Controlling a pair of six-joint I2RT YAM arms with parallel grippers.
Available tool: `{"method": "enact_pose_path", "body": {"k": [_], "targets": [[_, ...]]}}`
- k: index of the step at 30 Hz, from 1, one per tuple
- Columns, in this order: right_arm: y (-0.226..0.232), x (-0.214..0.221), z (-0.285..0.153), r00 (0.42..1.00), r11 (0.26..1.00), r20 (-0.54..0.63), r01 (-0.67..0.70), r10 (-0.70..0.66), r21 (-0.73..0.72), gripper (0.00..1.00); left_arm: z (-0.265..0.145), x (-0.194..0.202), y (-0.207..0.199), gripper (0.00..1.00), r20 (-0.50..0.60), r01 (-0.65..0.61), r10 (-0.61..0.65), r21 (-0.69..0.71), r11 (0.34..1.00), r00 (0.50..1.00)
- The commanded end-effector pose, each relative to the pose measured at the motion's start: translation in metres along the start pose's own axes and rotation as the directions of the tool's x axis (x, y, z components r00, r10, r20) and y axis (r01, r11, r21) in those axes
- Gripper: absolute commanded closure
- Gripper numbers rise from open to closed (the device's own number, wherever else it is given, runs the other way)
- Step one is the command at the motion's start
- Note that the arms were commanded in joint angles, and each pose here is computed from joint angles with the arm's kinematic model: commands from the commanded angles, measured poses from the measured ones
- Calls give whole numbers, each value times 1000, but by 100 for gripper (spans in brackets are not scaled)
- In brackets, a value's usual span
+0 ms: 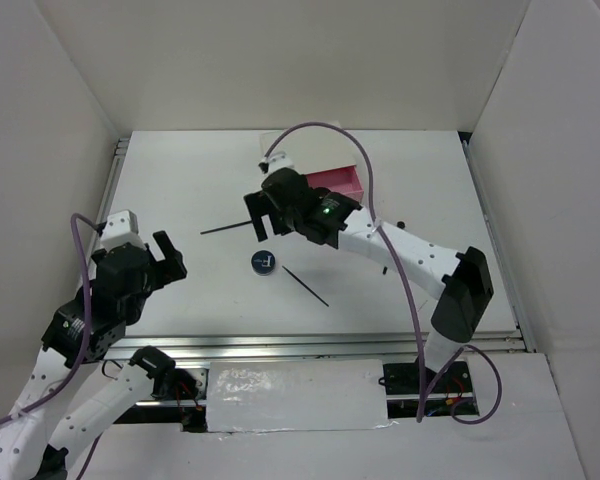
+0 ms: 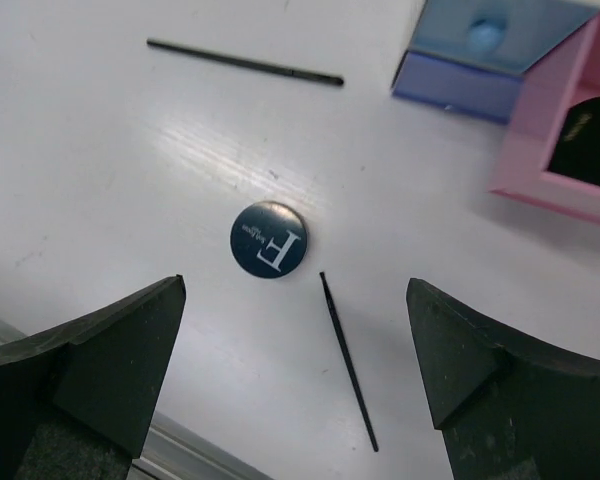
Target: Organize the makeup
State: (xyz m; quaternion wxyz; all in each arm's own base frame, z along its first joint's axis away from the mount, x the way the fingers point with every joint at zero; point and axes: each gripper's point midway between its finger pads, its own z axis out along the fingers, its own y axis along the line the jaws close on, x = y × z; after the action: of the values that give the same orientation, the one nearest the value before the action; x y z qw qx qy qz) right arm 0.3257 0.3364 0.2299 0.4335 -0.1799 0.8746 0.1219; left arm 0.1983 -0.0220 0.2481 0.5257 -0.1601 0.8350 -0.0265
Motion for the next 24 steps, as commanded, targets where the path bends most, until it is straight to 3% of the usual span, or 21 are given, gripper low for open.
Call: {"method": "enact_pose_path", "body": {"k": [1,10,24], "targets": [[12,32,31,997,998,-70,7,-11,-57,0,5,-6,-1,1,12,-10,10,-22,1000,1000],[31,74,102,975,996,-209,61,-73,-60,0,6,-5,-2,1,9,-12,12,-22,1000,1000],[50,127,127,948,991,-311,33,-71,-127,0,6,-5,-3,1,9,-15,15,-13,1000,1000]]}}
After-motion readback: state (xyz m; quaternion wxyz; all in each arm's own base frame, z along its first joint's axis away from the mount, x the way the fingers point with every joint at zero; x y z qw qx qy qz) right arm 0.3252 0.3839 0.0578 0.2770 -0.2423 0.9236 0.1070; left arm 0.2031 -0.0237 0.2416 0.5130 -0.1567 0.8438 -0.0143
